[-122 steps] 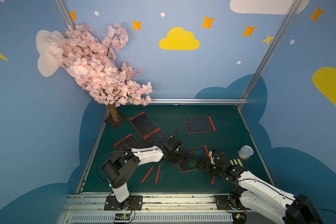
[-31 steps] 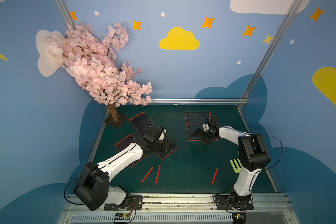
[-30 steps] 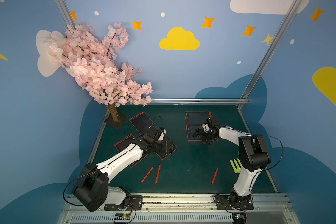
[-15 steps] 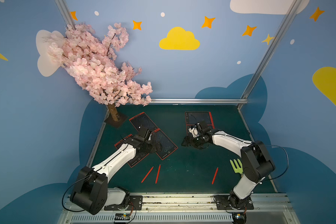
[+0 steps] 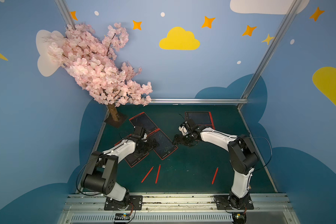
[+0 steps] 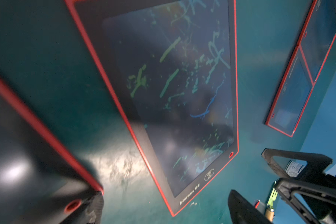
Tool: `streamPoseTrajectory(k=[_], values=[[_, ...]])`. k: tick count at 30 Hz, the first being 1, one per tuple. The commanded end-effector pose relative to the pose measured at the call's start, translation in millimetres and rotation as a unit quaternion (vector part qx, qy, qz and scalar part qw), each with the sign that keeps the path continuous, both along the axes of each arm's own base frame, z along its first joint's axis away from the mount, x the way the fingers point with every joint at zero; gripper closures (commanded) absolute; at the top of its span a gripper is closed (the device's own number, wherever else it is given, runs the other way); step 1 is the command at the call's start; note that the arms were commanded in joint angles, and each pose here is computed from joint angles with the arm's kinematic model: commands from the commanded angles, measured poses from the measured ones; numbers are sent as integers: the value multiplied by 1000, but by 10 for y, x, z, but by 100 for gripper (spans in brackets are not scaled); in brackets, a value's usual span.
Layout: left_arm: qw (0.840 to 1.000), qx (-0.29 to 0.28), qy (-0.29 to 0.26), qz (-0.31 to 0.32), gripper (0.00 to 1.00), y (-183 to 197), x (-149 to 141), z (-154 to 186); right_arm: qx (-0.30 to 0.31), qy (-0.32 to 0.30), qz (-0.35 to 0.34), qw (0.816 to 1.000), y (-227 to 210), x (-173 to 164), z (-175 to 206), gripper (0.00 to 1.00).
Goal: Place the stylus back onto the writing tablet
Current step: Adjust the writing tablet at the center of the board.
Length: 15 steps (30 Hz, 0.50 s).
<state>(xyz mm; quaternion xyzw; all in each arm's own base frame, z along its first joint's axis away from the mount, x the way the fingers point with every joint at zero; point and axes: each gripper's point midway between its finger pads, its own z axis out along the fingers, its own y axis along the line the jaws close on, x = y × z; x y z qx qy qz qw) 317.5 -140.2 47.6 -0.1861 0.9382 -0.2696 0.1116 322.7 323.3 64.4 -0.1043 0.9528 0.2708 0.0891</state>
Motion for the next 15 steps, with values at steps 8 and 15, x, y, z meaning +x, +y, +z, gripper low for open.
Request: streamPoseTrajectory(k=[8, 15], values=[[999, -41, -13, 4, 1, -93, 297, -163, -5, 19, 21, 1000, 162, 9, -91, 9], [998, -55, 0, -2, 1, -186, 329, -290, 3, 31, 32, 999, 219, -95, -167, 9]])
